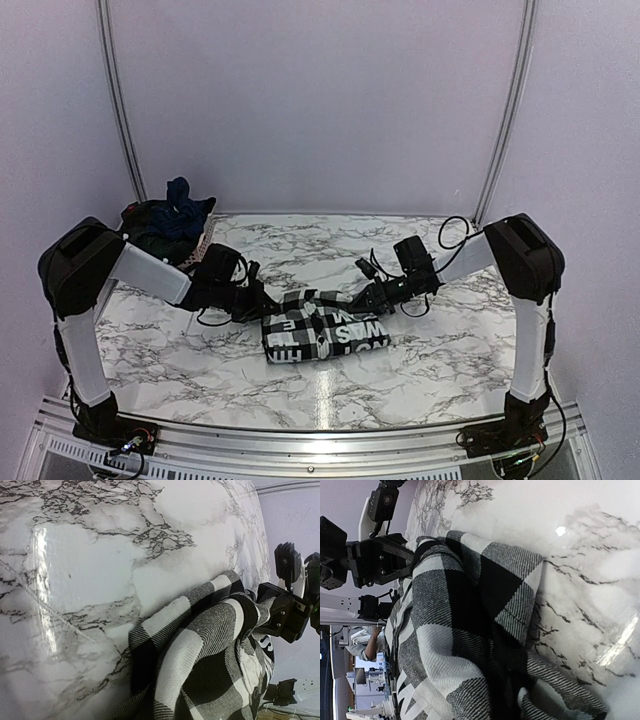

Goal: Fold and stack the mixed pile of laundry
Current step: Smooth out the square-folded shirt at the center of the board.

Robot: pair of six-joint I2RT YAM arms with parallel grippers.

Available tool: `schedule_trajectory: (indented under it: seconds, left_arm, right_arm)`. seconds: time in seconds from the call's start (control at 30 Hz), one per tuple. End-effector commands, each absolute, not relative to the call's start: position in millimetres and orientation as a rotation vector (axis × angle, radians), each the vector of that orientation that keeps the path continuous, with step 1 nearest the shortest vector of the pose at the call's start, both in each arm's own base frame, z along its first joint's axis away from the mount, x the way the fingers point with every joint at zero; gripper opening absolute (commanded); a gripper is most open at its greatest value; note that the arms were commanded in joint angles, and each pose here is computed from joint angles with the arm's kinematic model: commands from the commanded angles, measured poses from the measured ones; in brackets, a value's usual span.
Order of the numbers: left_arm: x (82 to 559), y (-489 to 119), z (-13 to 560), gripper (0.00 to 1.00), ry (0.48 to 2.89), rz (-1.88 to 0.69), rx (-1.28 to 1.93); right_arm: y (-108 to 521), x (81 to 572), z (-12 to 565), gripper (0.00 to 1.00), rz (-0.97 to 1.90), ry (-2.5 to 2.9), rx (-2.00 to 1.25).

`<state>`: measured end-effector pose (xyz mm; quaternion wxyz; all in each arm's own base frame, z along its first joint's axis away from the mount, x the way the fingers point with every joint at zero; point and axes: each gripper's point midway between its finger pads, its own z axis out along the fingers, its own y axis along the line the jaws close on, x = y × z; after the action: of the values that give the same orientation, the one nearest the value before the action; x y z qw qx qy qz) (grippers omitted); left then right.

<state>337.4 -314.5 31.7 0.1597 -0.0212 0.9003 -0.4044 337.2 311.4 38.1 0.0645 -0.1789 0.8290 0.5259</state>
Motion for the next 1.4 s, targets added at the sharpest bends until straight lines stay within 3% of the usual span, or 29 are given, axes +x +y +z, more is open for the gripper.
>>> schedule_trajectory:
  seconds: [0.0, 0.27, 0.6, 1.07, 1.37]
  left_arm:
    - [348, -312, 3, 0.00, 2.624, -1.110, -0.102]
    - [355, -357, 48, 0.00, 2.572, -1.179, 0.181]
    - [336, -352, 104, 0.02, 2.503, -1.218, 0.280]
    - [350, -325, 24, 0.00, 2.635, -1.132, 0.088]
    - [364, -336, 48, 0.00, 2.601, -1.122, 0.207]
  right_arm:
    - [310, 337, 28, 0.01, 1.538, 2.555, -0.528]
    - [292, 293, 61, 0.00, 1.543, 2.528, -0.568]
    - [304, 312, 133, 0.02, 1.565, 2.339, -0.682]
    - [315, 335, 127, 0.03, 1.565, 2.346, -0.694]
    - [291, 357, 92, 0.05, 1.644, 2.397, -0.533]
